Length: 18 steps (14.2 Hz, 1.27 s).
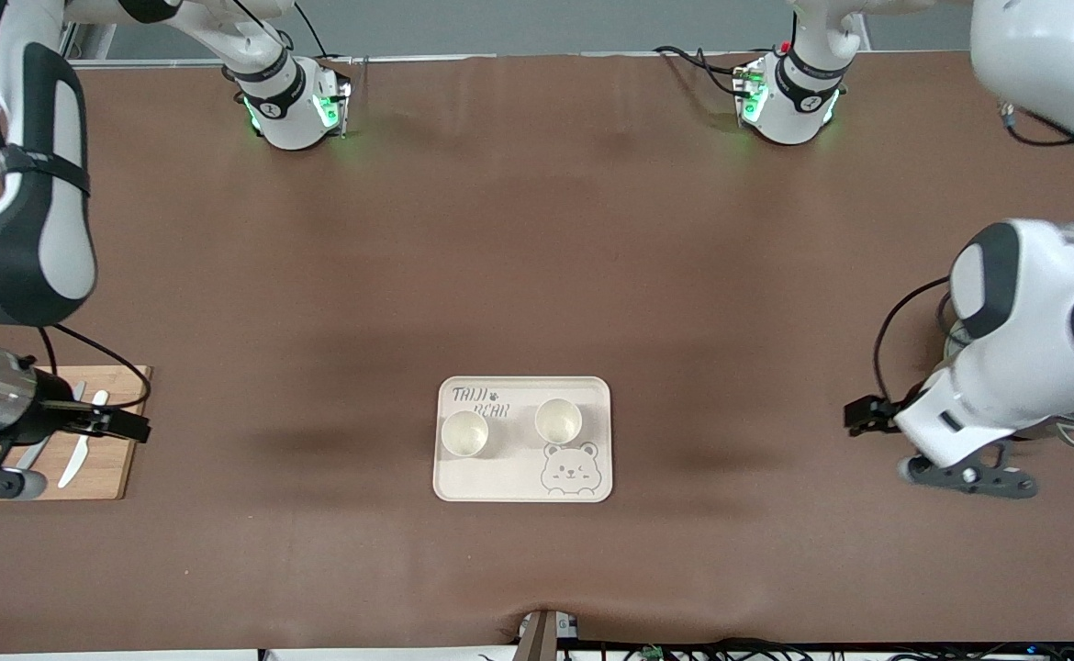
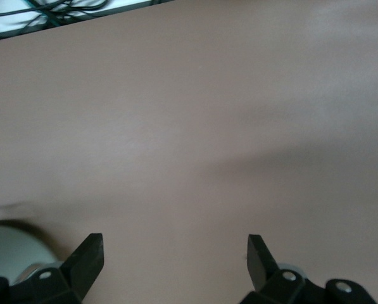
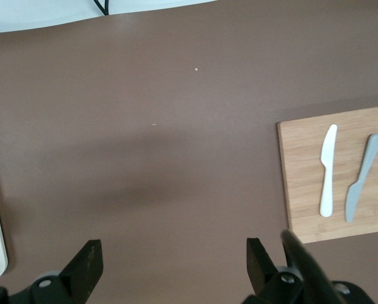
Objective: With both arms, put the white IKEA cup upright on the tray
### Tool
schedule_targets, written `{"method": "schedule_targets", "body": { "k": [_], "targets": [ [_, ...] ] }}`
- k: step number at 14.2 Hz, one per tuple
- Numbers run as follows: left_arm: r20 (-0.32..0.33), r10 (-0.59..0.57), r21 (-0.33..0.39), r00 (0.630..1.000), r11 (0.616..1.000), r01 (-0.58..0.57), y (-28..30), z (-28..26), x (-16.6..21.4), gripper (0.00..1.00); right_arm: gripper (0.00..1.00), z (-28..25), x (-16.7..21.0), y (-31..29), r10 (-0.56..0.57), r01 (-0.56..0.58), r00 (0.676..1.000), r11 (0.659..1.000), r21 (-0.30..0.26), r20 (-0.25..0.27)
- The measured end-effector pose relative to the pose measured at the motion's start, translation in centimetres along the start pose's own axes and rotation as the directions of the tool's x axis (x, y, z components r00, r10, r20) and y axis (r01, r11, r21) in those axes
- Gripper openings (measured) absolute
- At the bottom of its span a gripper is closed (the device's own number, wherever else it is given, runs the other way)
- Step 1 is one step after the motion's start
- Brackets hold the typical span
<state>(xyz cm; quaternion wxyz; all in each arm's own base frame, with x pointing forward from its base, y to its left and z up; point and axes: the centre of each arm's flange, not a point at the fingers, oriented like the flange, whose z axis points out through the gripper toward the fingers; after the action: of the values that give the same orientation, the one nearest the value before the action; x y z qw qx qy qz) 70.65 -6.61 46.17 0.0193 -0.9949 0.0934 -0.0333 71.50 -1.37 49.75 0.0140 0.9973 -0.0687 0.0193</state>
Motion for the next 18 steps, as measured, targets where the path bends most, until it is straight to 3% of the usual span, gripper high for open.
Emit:
{"method": "schedule_targets", "body": {
  "k": [4, 7, 18],
  "targets": [
    [0.01, 0.02, 0.005, 1.0, 1.0, -0.02, -5.4, -3.8, -5.6, 1.0, 1.0, -3.8, -2.5, 1.2, 0.007, -0.007, 1.0, 1.0, 0.01, -0.016],
    [-0.008, 0.001, -0.018, 1.0, 1.0, -0.001, -6.4, -6.7, -8.0, 1.0, 1.0, -6.5, -4.9, 1.8, 0.009, -0.008, 1.0, 1.0, 0.02, -0.028],
    [0.027, 0.03, -0.017, 0.999, 0.999, -0.029, 3.6, -18.3, -14.3, 1.0, 1.0, -14.0, -10.8, 3.9, 0.022, -0.018, 0.995, 0.999, 0.043, -0.097]
  ]
}}
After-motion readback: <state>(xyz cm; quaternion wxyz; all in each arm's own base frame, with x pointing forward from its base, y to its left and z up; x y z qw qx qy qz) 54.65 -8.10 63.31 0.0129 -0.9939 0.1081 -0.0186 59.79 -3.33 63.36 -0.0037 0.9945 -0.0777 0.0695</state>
